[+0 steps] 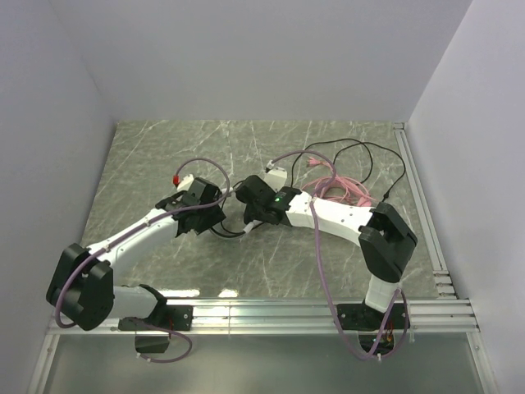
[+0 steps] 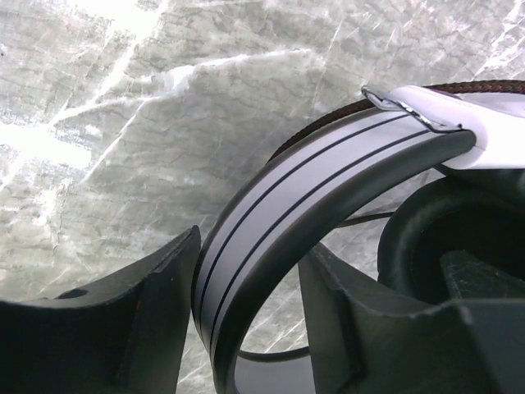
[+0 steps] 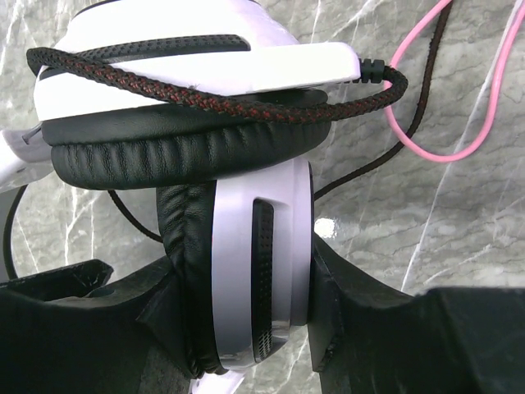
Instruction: Wrap the headphones
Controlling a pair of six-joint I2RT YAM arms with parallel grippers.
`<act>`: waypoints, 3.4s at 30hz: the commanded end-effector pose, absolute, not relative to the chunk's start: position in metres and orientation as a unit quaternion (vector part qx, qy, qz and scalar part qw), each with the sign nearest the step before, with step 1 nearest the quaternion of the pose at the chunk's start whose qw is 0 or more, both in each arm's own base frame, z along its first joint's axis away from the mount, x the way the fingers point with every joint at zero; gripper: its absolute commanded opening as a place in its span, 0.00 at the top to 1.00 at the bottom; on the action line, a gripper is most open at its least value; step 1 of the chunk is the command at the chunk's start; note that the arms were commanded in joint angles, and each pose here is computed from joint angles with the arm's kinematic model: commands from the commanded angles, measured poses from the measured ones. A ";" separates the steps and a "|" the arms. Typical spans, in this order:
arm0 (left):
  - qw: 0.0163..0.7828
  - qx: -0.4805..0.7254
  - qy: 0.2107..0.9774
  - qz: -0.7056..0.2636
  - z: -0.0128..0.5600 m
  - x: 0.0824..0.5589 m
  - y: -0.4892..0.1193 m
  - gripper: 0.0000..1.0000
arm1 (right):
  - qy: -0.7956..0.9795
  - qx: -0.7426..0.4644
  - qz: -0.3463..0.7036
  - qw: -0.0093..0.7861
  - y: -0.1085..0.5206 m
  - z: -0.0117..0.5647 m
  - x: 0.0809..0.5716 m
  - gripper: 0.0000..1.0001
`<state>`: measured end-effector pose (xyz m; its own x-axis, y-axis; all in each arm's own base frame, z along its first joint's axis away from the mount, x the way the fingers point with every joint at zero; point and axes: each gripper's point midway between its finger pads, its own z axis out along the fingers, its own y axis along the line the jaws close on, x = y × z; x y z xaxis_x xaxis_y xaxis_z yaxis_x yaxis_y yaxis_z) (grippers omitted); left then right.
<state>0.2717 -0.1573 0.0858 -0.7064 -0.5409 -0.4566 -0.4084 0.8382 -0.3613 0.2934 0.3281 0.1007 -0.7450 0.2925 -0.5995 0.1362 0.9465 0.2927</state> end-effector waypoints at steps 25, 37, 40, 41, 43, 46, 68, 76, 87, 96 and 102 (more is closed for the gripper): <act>0.325 -0.183 0.920 -0.119 0.125 0.277 -0.152 0.99 | 0.835 0.062 0.255 0.483 0.306 0.224 0.275 0.01; 0.399 -0.112 0.894 -0.172 0.251 0.258 -0.144 0.99 | 0.705 0.018 0.355 0.613 0.216 0.253 0.220 0.00; 0.426 -0.088 0.879 -0.193 0.289 0.251 -0.143 1.00 | 0.671 -0.028 0.372 0.641 0.221 0.256 0.214 0.00; 0.429 -0.080 0.878 -0.197 0.297 0.249 -0.143 1.00 | 0.667 -0.039 0.369 0.646 0.222 0.257 0.214 0.00; 0.435 -0.071 0.872 -0.212 0.320 0.244 -0.145 1.00 | 0.659 -0.058 0.369 0.652 0.227 0.264 0.214 0.00; 0.441 -0.058 0.864 -0.234 0.343 0.238 -0.149 1.00 | 0.661 -0.107 0.336 0.662 0.238 0.269 0.221 0.06; 0.451 -0.021 0.851 -0.267 0.392 0.219 -0.152 1.00 | 0.598 -0.292 0.262 0.699 0.335 0.260 0.292 0.10; 0.452 -0.020 0.850 -0.269 0.393 0.216 -0.151 1.00 | 0.614 -0.329 0.249 0.672 0.357 0.245 0.329 0.12; 0.451 -0.025 0.856 -0.254 0.395 0.216 -0.145 1.00 | 0.617 -0.356 0.254 0.654 0.393 0.229 0.359 0.28; 0.454 -0.029 0.854 -0.252 0.393 0.221 -0.146 1.00 | 0.627 -0.359 0.297 0.625 0.397 0.222 0.345 1.00; 0.454 -0.022 0.847 -0.274 0.393 0.227 -0.158 1.00 | 0.629 -0.384 0.373 0.564 0.390 0.204 0.290 1.00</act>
<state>0.2162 -0.1423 0.3602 -0.6617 -0.2223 -0.7160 0.1375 0.9029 -0.4074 0.3217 0.3905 0.1829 -0.0440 -0.1400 -0.9892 -0.8537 0.5195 -0.0356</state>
